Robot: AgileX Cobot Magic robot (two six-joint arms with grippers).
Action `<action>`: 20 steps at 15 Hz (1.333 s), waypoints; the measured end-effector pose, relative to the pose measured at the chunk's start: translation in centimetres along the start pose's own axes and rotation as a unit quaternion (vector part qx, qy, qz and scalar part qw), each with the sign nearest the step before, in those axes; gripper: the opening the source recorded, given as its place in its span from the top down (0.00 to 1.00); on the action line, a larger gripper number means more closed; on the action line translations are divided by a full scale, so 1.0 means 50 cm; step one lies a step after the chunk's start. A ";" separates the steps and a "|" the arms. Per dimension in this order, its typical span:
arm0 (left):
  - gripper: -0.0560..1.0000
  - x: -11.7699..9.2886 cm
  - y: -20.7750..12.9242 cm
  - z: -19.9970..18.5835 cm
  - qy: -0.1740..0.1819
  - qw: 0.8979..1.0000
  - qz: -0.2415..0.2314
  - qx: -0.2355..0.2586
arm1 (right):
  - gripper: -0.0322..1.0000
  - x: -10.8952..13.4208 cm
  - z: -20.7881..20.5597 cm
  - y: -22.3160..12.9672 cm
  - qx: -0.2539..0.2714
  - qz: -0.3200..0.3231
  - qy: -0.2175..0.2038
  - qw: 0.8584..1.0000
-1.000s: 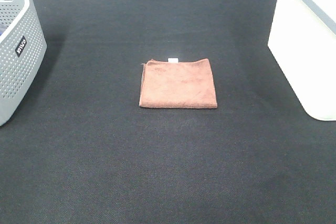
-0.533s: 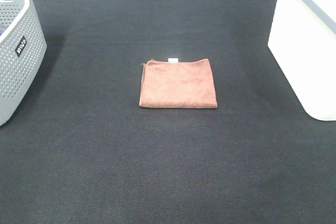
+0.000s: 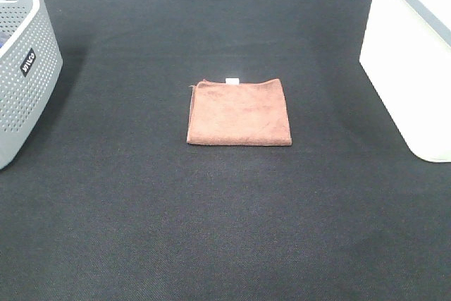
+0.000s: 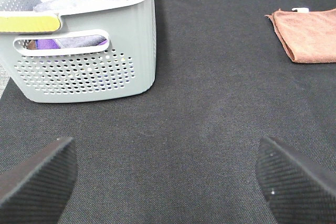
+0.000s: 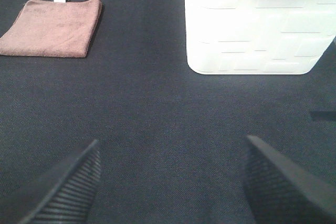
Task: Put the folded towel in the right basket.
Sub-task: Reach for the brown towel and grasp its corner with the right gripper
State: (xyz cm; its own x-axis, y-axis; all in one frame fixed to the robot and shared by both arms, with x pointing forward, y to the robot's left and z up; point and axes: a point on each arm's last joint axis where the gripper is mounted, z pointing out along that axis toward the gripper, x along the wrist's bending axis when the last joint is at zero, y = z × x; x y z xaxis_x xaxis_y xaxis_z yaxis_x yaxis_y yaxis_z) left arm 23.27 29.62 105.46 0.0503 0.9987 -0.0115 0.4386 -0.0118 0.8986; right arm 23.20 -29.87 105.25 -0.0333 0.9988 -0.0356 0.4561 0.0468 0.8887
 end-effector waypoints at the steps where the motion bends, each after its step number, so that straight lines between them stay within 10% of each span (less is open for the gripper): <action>1: 0.12 0.000 0.000 0.000 0.000 1.000 0.000 0.000 | 0.29 0.000 0.000 0.000 0.000 0.000 0.000 1.000; 13: 0.12 0.000 0.000 0.000 0.000 1.000 0.000 0.000 | 0.29 0.000 0.002 0.001 0.001 0.000 0.000 1.000; 20: 0.12 0.000 0.000 0.000 0.000 1.000 0.000 0.000 | 0.29 0.008 0.140 0.135 0.071 0.031 0.036 0.996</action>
State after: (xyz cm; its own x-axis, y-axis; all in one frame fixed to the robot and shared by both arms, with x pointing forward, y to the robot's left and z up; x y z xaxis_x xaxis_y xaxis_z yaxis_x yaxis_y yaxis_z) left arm 23.27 29.62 105.46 0.0503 0.9987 -0.0115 0.4386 -0.0118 0.8986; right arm 32.48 -29.08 108.05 -0.0631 0.9965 0.0550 0.5807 -0.0081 0.8141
